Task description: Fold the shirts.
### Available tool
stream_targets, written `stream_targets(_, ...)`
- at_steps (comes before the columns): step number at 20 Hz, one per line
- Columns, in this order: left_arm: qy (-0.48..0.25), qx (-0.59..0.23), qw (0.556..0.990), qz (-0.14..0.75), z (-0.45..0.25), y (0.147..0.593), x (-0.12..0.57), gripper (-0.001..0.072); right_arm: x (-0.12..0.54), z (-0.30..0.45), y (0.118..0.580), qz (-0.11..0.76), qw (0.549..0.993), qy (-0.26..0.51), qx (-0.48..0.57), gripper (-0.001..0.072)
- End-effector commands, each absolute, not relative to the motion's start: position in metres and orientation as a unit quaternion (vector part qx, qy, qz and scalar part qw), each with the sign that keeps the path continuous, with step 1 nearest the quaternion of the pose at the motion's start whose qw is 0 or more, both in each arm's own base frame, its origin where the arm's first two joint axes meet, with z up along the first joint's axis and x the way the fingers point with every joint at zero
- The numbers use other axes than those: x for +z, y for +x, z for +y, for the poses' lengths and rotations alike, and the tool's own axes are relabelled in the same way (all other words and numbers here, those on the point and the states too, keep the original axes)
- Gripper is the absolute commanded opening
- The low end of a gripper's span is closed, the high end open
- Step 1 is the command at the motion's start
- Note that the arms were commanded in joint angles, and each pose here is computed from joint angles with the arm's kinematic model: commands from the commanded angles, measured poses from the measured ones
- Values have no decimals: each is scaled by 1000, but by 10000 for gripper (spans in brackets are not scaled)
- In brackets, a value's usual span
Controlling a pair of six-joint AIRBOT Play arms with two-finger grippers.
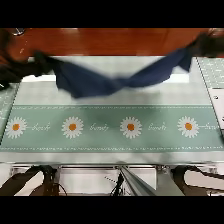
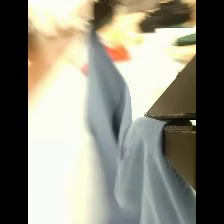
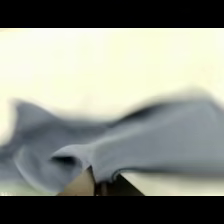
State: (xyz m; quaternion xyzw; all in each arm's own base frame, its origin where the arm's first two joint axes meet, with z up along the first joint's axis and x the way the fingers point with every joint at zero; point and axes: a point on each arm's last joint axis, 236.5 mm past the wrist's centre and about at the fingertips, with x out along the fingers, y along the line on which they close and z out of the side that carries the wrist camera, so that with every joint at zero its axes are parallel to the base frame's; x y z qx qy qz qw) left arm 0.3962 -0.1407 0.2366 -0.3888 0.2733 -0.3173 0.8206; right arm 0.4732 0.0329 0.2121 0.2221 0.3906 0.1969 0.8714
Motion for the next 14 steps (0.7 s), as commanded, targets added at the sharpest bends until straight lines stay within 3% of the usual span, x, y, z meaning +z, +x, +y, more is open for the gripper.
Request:
stream_targets(1, -310, -351, 882, 45, -109, 354, 438, 22, 369, 45, 427, 239, 936, 149, 212, 27)
stream_targets(4, -189, -282, 939, -48, -85, 296, 509, 22, 430, 44, 358, 173, 966, 96, 169, 27)
stream_targets(7, -92, -109, 986, -88, -37, 246, 530, 22, 451, 41, 289, 153, 979, 55, 120, 27)
stream_targets(11, 9, 90, 990, -106, 9, 177, 531, 22, 441, 38, 219, 150, 985, 42, 72, 27)
stream_targets(14, 1, 93, 993, -76, 3, 161, 512, 22, 389, 11, 191, 198, 978, 61, -4, 27)
